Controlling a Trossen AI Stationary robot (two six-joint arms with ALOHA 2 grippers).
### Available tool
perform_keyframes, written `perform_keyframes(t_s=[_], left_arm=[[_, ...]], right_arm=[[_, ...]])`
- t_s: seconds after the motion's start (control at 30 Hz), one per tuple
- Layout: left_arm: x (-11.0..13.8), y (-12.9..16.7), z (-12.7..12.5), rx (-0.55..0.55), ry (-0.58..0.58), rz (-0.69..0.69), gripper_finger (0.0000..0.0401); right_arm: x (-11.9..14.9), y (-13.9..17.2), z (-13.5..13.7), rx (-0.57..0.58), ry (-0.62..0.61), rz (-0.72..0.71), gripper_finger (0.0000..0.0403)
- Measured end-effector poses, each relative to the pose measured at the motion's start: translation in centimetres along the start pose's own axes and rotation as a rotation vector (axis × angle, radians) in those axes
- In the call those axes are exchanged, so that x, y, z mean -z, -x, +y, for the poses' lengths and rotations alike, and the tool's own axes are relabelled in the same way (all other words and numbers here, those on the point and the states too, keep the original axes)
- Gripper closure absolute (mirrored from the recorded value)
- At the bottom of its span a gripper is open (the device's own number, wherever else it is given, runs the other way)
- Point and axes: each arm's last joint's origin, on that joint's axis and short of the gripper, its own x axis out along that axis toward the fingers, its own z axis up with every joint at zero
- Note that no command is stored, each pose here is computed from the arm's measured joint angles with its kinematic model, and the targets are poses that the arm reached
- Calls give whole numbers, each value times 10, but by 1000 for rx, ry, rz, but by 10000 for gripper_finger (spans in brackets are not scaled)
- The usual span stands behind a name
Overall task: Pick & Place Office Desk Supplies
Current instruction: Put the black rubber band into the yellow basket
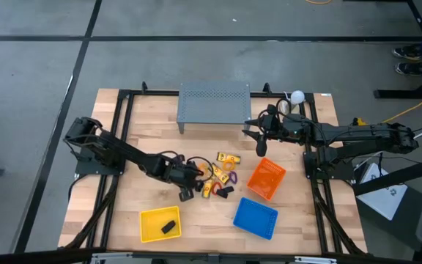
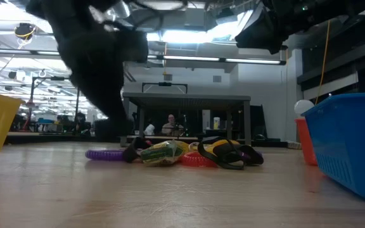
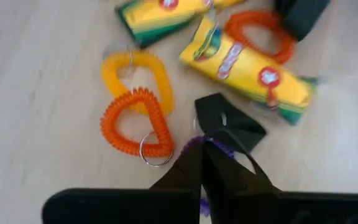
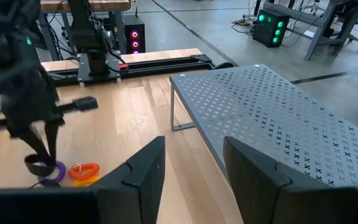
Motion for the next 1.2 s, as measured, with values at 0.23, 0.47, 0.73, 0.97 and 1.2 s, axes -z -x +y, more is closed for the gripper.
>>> perform_keyframes(t_s=[0.23, 0.47, 0.73, 0.97, 1.2], left_arm=[[2, 52, -11, 127, -58, -45, 398], [26, 81, -46, 371, -87, 17, 399], [63, 69, -81, 340, -10, 107, 398], [87, 46, -94, 276, 31, 208, 378], [85, 47, -92, 254, 17, 166, 283]], right_arm=[[1, 0, 0, 3, 0, 14, 238], [1, 0, 0, 3, 1, 14, 238], [1, 0, 0, 2, -13, 14, 238], [1, 0, 0, -1, -22, 14, 238], [1, 0, 1, -22, -22, 15, 238]])
